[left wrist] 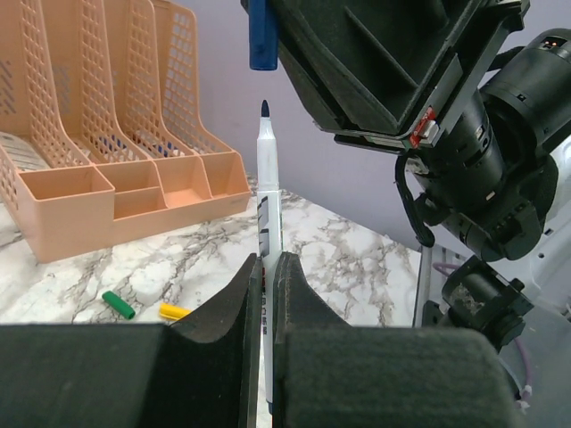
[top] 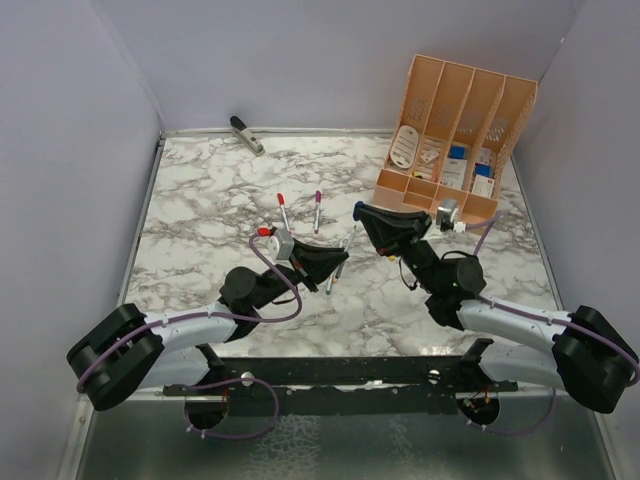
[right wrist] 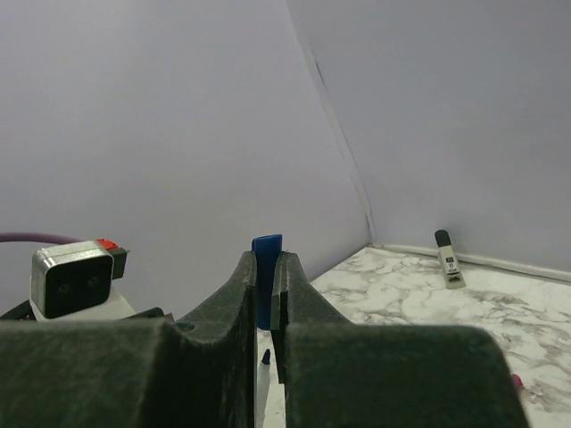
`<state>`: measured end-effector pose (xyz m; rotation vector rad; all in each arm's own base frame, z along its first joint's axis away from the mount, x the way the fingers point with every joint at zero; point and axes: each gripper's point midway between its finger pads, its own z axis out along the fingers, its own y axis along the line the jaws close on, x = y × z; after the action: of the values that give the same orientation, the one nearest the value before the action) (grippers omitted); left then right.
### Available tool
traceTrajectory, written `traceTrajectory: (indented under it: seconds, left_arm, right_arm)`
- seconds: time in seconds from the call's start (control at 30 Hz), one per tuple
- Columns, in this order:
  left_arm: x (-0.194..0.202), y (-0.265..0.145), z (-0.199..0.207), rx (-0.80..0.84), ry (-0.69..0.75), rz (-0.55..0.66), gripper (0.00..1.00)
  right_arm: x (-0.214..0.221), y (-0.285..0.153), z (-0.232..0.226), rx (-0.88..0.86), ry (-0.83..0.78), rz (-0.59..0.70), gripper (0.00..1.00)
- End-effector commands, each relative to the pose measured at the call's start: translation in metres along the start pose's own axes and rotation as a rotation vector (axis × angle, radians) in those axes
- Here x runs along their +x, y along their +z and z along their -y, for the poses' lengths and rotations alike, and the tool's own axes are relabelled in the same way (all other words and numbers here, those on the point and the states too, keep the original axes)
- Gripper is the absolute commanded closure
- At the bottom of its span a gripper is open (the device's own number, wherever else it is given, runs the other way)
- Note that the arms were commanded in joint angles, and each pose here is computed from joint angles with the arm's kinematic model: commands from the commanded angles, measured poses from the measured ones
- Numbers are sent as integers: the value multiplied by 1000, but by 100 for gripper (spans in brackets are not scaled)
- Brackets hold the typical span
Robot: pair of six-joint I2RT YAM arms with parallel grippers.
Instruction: Insert the pens into the pen caps
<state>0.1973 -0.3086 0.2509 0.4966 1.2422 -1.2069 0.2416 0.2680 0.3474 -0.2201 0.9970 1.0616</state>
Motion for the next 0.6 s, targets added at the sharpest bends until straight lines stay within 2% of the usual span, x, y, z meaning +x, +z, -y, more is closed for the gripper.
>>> traceTrajectory:
  seconds: [0.0,0.57]
  left_arm:
    - [-16,5,14,69,-6,51,100]
    - [-22,4,14,65,-14,82,100]
  right_arm:
    - [-3,0,-10,-53,19,14,99]
    - [0,-6,-4,-24,16,3,99]
